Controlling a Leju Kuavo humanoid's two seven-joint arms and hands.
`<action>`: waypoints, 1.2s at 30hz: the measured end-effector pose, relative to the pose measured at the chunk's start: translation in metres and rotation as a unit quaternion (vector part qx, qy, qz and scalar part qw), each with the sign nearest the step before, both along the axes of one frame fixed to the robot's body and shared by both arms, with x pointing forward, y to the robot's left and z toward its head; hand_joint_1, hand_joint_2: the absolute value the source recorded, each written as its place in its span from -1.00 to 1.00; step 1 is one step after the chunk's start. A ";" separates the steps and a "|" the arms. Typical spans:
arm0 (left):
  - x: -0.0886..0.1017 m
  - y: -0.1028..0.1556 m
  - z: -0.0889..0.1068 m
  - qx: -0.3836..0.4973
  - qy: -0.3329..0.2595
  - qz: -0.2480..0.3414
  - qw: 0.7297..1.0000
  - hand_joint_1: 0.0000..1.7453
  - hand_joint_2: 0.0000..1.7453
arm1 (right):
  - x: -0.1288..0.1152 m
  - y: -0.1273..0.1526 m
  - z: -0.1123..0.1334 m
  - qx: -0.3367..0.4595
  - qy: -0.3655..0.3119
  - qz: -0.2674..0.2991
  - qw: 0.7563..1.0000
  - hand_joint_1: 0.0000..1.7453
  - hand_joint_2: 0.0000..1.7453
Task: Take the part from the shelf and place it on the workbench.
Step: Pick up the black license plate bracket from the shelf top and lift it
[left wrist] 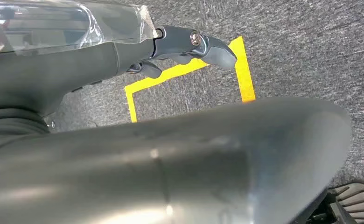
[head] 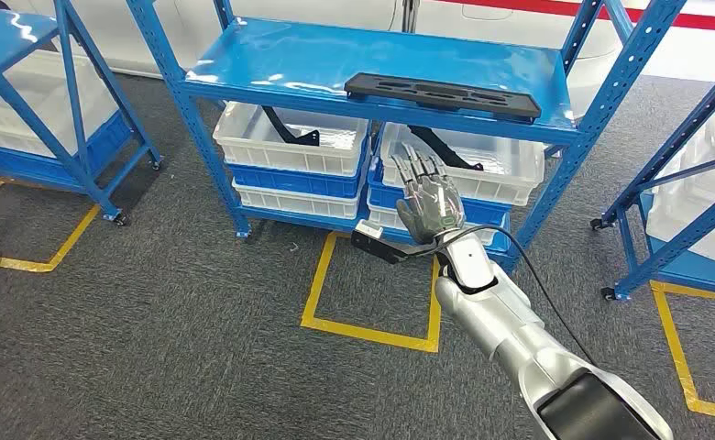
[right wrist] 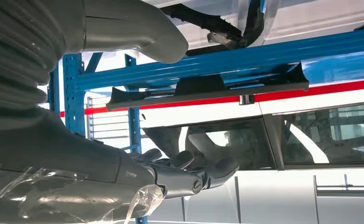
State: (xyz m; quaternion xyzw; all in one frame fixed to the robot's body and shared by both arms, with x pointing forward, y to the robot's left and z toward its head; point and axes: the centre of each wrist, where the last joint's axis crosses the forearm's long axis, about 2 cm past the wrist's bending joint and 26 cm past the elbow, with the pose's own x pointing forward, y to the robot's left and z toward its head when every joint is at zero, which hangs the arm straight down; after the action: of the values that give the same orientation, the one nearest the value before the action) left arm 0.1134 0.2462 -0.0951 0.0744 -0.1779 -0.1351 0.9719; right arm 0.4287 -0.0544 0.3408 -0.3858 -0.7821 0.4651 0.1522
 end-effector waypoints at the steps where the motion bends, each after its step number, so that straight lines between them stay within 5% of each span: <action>1: 0.000 0.000 0.000 0.000 0.000 0.000 1.000 -1.00 -1.00 | 0.000 0.000 0.000 0.000 0.001 0.000 1.000 -1.00 1.00; 36: 0.004 0.000 0.001 0.006 -0.008 -0.028 1.000 -1.00 -1.00 | 0.002 -0.001 -0.002 -0.010 0.017 -0.009 1.000 -1.00 1.00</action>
State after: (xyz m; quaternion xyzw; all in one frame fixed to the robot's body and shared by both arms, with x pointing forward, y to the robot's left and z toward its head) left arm 0.1178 0.2458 -0.0940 0.0765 -0.1866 -0.1631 0.9658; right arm 0.4308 -0.0550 0.3390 -0.3865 -0.7713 0.4778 0.1656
